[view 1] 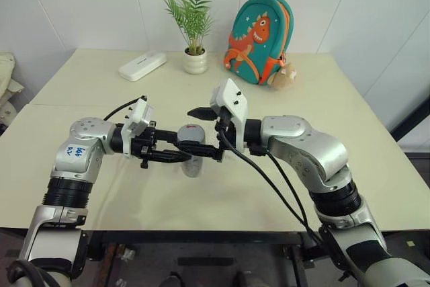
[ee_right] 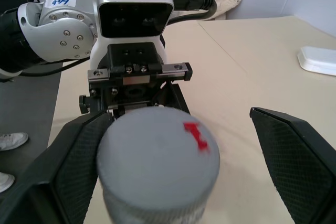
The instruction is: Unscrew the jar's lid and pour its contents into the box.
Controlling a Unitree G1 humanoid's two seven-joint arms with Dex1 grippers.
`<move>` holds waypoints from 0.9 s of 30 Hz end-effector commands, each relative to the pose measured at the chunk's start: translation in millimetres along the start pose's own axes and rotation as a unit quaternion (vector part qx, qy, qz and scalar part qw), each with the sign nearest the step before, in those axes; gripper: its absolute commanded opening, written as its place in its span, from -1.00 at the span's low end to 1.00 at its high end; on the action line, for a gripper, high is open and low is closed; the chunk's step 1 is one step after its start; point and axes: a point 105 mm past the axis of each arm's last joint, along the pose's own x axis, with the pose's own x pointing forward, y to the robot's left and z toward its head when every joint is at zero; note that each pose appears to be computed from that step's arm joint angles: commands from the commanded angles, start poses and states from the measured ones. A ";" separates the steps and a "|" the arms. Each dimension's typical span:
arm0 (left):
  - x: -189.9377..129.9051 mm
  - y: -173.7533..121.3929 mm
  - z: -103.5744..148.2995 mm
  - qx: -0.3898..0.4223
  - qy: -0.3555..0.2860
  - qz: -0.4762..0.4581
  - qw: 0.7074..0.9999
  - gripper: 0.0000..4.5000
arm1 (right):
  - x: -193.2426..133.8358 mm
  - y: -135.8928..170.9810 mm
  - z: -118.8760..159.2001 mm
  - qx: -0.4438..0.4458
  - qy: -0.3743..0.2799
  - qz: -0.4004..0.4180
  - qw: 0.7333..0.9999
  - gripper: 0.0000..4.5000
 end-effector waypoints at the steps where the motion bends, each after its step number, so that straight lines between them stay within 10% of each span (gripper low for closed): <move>1: 0.6 -4.9 8.5 0.027 -0.001 -0.012 1.000 -0.17 | -15.9 -7.9 12.6 -0.017 -0.016 -0.029 0.999 0.99; 27: 1.8 0.4 7.6 0.026 -0.002 -0.005 1.000 -0.17 | -38.2 2.9 12.7 -0.023 0.005 -0.009 1.000 0.99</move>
